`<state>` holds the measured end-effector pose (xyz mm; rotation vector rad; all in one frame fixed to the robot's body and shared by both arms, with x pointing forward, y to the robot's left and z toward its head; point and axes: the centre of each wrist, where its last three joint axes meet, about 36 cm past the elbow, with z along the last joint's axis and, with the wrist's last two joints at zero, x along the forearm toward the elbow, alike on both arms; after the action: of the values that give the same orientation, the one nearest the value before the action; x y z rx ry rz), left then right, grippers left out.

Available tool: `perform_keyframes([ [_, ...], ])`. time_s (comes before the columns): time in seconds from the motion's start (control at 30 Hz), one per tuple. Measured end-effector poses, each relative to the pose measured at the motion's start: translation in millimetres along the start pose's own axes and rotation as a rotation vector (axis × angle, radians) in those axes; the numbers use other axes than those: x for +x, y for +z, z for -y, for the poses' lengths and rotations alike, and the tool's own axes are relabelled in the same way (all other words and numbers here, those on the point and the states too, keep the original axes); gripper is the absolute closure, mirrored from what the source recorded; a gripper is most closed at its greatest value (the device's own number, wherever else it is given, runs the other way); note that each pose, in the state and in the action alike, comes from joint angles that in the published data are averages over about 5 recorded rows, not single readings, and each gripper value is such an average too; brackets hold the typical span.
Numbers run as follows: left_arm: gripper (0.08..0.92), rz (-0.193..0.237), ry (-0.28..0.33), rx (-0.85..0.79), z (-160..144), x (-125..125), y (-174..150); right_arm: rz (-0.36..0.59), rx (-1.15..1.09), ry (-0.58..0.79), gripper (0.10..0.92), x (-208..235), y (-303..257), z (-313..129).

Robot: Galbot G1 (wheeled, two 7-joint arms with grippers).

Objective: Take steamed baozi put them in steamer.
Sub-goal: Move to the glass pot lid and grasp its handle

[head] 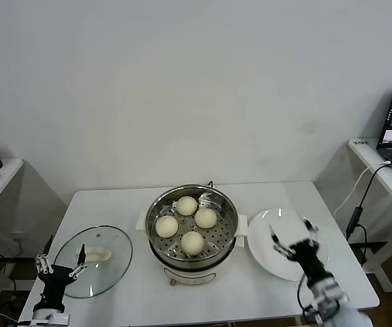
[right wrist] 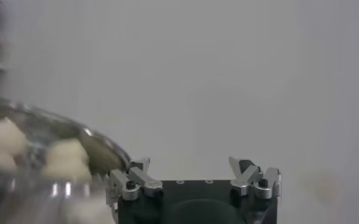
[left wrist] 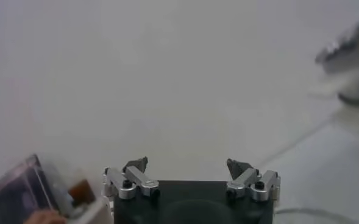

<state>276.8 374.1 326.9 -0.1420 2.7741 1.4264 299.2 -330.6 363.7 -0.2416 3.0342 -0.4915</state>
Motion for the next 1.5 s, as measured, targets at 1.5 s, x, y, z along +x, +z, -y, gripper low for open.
perform_keyframes([
  [1.5,0.242,0.126,0.267,-0.779,8.0,-90.0,101.9,-0.191,-0.081,0.158,0.200,86.7,21.5,-29.9],
])
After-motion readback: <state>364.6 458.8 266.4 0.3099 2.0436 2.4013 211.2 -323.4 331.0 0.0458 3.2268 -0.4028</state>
